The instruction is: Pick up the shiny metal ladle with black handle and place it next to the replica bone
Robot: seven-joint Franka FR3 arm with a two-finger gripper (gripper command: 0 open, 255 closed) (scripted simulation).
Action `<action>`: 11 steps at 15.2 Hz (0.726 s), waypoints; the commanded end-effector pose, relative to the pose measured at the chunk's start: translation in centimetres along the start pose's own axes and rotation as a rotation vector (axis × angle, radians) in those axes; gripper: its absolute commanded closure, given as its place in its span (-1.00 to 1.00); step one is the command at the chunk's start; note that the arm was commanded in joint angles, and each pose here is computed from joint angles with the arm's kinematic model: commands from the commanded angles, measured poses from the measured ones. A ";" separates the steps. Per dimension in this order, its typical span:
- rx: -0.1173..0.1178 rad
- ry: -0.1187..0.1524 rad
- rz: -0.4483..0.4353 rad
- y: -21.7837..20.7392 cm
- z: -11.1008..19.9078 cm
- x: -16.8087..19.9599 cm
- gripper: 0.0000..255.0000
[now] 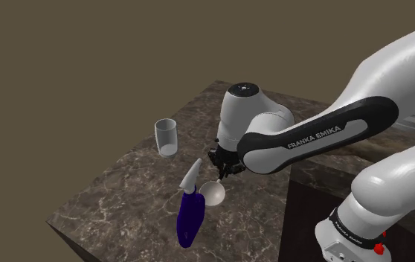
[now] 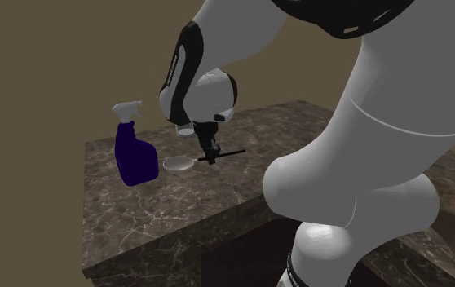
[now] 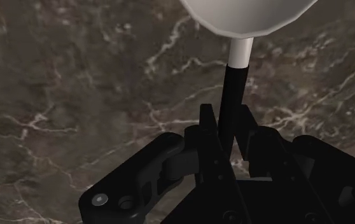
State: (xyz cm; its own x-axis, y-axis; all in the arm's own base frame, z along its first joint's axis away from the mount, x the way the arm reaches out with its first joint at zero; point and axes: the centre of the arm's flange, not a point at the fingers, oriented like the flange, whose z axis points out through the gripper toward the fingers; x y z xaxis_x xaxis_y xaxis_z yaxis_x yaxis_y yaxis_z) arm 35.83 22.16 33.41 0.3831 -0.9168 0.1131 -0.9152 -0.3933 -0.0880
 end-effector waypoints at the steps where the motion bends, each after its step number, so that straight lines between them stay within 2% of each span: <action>1: 0.008 -0.002 0.002 -0.1 0.1 0.0 1.00; 11: 0.008 -0.002 0.002 -0.5 -4.6 0.5 1.00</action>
State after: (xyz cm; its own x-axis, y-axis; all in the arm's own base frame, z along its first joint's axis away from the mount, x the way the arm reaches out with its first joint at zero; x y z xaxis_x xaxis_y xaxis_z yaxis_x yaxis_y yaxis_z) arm 36.05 22.19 37.50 0.3819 -0.9175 0.1108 -0.9147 -0.3924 -0.0963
